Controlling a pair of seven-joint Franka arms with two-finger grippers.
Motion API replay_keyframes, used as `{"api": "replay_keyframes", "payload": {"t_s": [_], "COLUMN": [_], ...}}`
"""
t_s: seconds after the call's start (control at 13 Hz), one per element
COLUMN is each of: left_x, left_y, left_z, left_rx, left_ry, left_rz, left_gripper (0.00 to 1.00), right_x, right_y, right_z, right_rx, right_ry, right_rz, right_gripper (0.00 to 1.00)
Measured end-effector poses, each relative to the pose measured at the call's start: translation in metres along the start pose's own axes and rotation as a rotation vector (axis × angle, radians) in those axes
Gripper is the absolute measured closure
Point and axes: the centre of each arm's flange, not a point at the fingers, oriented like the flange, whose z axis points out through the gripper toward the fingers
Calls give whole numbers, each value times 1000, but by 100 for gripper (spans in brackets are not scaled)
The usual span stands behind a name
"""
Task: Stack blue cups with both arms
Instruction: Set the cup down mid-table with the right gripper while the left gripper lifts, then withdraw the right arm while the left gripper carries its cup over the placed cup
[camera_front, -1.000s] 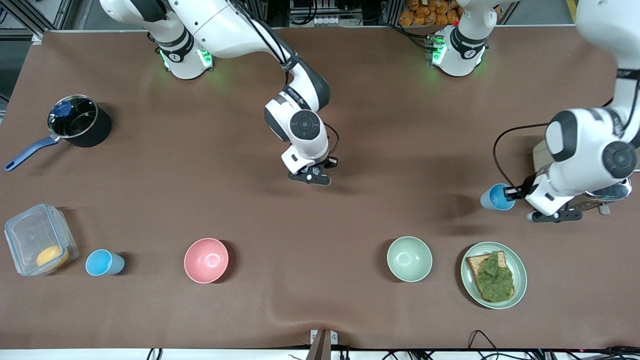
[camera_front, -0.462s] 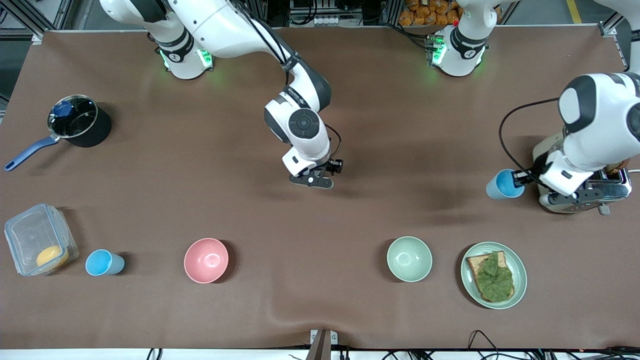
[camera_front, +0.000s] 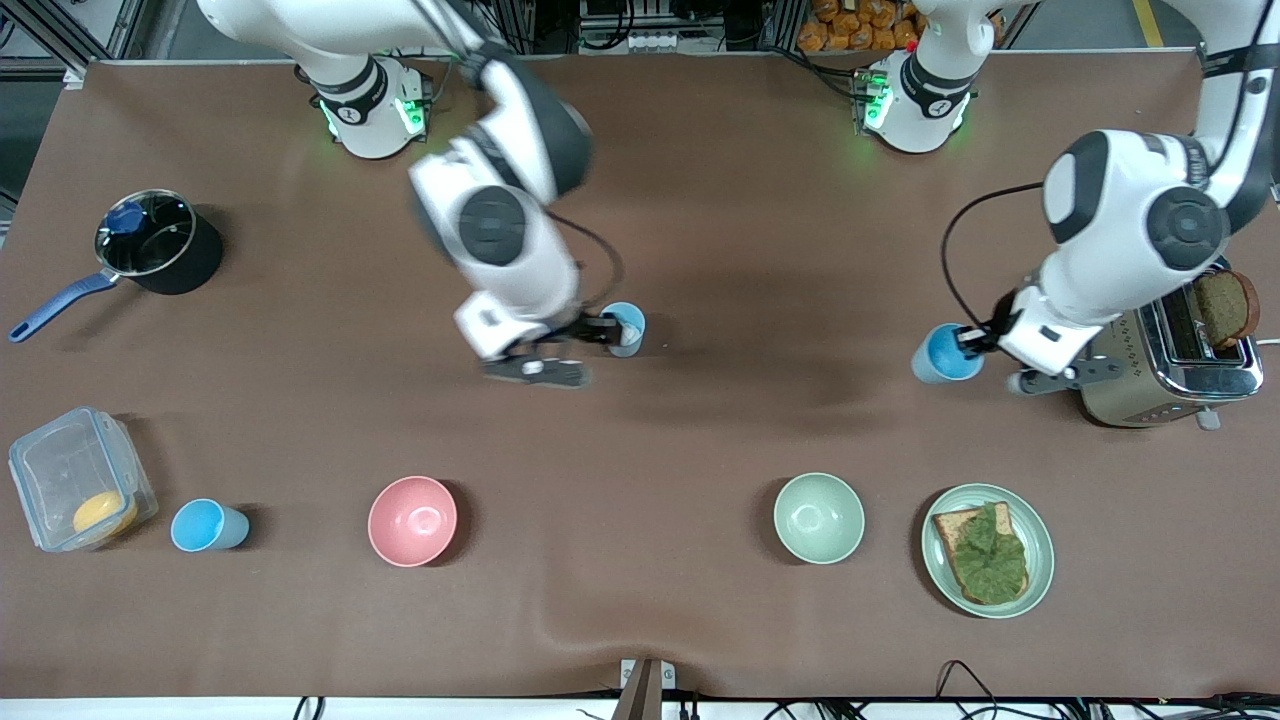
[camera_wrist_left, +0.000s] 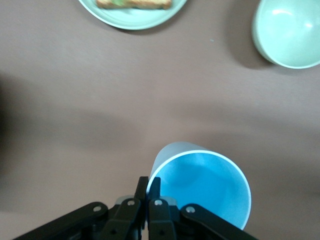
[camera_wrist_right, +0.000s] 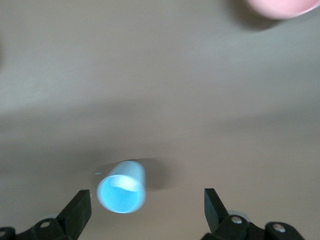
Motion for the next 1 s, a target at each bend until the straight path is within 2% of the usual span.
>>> {"api": "replay_keyframes", "payload": {"t_s": [0.23, 0.38, 0.54, 0.62, 0.85, 1.0], "left_x": [-30, -47, -69, -84, -126, -135], "left_y": [67, 111, 160, 184, 236, 257], "left_z": [3, 3, 7, 9, 19, 25], "left_rx": [-11, -26, -35, -35, -18, -3], "left_ry": [-10, -15, -25, -28, -35, -16], "left_rz": [-49, -94, -133, -149, -167, -190], "left_gripper": [97, 97, 97, 97, 97, 97], "right_x": [50, 80, 96, 97, 78, 57], "right_y": [130, 215, 272, 280, 286, 313], "right_z": [-41, -55, -62, -69, -97, -116], "right_rx": [-32, -20, -87, -113, -116, -101], "right_ry": [-98, -113, -90, -69, 8, 76], "right_rz": [-63, -97, -120, -127, -156, -219], "right_gripper": [0, 0, 0, 0, 0, 0]}}
